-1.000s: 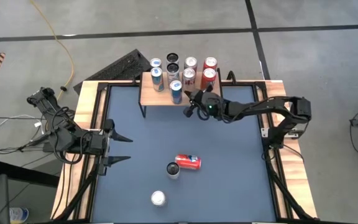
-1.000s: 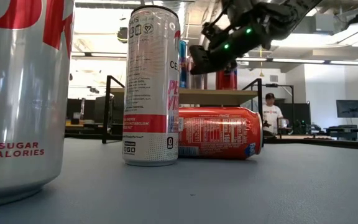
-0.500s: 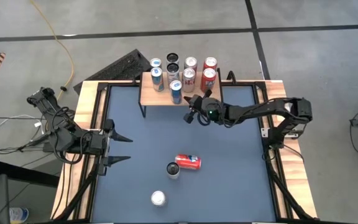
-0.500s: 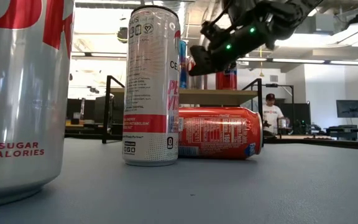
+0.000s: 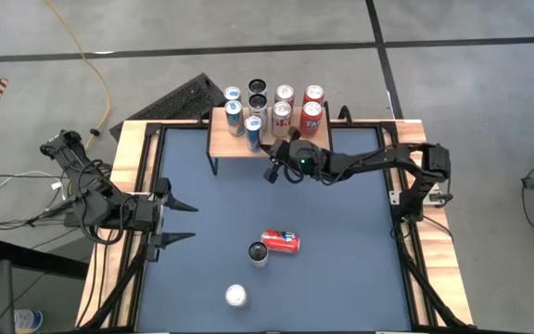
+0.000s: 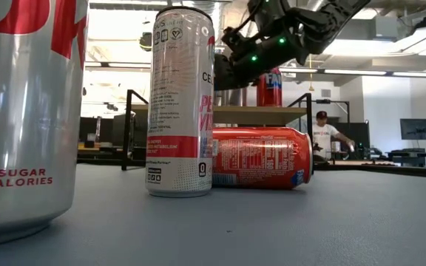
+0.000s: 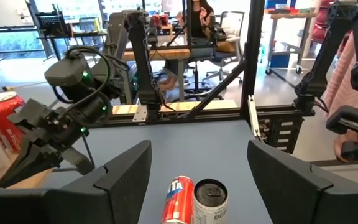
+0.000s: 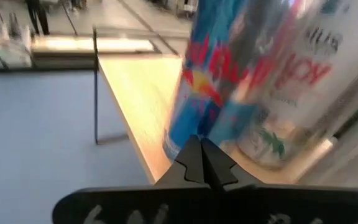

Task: Place canned beverage on shelf
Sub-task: Put the blue soda can on the shelf aligned with the other blue soda can

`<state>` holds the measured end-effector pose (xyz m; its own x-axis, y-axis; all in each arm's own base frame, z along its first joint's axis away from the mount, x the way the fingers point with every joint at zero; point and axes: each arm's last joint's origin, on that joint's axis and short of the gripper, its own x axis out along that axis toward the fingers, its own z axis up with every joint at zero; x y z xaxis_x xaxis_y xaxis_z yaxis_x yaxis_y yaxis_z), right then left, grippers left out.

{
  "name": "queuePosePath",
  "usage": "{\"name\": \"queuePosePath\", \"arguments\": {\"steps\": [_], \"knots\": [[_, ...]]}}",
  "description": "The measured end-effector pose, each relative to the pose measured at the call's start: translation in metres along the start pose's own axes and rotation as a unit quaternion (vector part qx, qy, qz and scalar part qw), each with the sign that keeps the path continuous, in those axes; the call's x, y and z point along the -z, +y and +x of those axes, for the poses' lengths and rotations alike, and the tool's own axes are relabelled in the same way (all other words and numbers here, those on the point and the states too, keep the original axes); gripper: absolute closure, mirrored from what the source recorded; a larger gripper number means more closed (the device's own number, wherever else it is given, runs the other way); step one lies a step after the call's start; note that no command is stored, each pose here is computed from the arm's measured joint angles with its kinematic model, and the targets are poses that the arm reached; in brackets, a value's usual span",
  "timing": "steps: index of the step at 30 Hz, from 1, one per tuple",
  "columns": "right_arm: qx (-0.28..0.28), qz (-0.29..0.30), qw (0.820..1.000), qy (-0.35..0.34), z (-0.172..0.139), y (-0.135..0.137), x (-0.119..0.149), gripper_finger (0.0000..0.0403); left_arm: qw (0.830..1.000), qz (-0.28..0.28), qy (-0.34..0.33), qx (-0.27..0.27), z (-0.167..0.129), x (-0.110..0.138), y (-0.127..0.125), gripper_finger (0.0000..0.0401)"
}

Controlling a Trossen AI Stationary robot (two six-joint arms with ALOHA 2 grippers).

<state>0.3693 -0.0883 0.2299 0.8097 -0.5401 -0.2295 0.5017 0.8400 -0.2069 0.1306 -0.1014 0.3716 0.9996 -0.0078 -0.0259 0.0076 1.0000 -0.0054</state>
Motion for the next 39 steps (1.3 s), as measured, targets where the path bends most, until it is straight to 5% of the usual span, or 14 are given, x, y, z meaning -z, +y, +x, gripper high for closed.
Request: {"name": "queuePosePath", "arguments": {"steps": [18,39], "knots": [[0.043,-0.022,0.999,0.017,-0.004,-0.018,-0.007,0.0403,1.000,0.000,0.009,0.000,0.000,0.002,0.000,0.0144],[0.015,0.007,1.000,-0.021,0.007,-0.023,-0.005,0.0403,1.000,-0.001,0.007,-0.018,0.000,0.002,0.001,0.0144]]}}
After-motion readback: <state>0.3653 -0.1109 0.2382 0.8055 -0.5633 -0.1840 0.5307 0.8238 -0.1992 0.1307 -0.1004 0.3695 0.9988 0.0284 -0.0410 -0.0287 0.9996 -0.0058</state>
